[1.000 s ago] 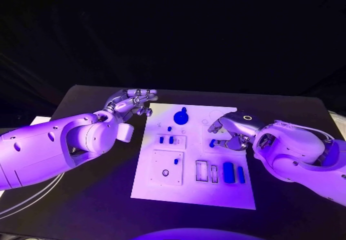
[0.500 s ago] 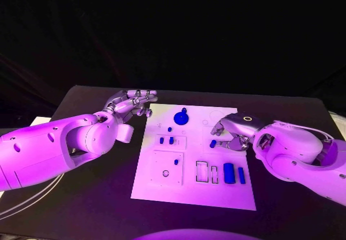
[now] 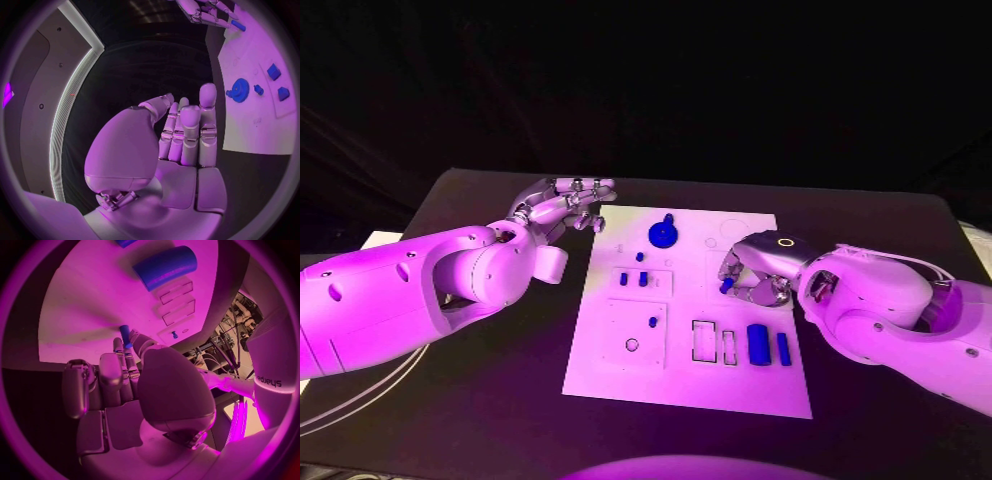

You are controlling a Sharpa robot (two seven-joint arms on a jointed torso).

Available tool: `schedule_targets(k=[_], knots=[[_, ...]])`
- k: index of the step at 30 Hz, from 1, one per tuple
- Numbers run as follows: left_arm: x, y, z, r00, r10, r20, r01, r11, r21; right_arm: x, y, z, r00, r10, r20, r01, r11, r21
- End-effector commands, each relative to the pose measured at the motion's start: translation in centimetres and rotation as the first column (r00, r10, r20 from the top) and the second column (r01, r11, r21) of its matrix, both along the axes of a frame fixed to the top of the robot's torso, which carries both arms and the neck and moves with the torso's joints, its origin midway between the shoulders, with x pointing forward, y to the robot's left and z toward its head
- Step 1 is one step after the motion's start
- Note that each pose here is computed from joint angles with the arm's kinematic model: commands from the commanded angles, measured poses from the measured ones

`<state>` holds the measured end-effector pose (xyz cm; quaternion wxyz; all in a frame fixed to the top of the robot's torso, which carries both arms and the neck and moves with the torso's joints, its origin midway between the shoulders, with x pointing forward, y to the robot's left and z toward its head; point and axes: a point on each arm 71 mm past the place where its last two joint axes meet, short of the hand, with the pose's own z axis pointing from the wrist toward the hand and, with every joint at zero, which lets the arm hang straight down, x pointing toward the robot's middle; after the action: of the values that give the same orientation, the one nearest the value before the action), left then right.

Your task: Assemble the parts on the task board

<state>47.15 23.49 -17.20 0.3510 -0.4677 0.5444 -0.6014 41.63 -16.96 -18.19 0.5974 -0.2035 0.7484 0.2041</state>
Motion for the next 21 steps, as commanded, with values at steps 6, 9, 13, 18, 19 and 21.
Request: schedule_targets(k=[6, 9, 13, 18, 19, 21], knots=[[-0.05, -0.2, 0.07, 1.000, -0.020, 0.002, 0.020, 1.000, -0.014, 0.0, 0.4, -0.6, 1.000, 0.020, -0.016, -0.020, 1.000, -0.005], [-0.05, -0.2, 0.07, 1.000, -0.020, 0.002, 0.020, 1.000, -0.013, 0.1, 0.4, -0.6, 1.000, 0.012, -0.002, -0.012, 1.000, 0.002], [-0.06, -0.2, 0.07, 1.000, -0.021, 0.002, 0.021, 1.000, -0.014, 0.3, 0.3, -0.5, 1.000, 0.003, 0.016, -0.003, 1.000, 0.009], [-0.04, -0.2, 0.05, 1.000, -0.023, 0.001, 0.023, 1.000, -0.014, 0.1, 0.2, -0.1, 0.999, -0.001, 0.047, -0.001, 0.999, 0.034], [-0.04, -0.3, 0.04, 1.000, -0.024, 0.001, 0.024, 1.000, -0.014, -0.1, 0.1, 0.0, 0.999, -0.002, 0.050, -0.001, 0.999, 0.045], [-0.03, -0.3, 0.03, 1.000, -0.024, 0.000, 0.024, 1.000, -0.014, -0.3, 0.0, 0.5, 0.999, -0.005, 0.051, 0.001, 0.997, 0.071]])
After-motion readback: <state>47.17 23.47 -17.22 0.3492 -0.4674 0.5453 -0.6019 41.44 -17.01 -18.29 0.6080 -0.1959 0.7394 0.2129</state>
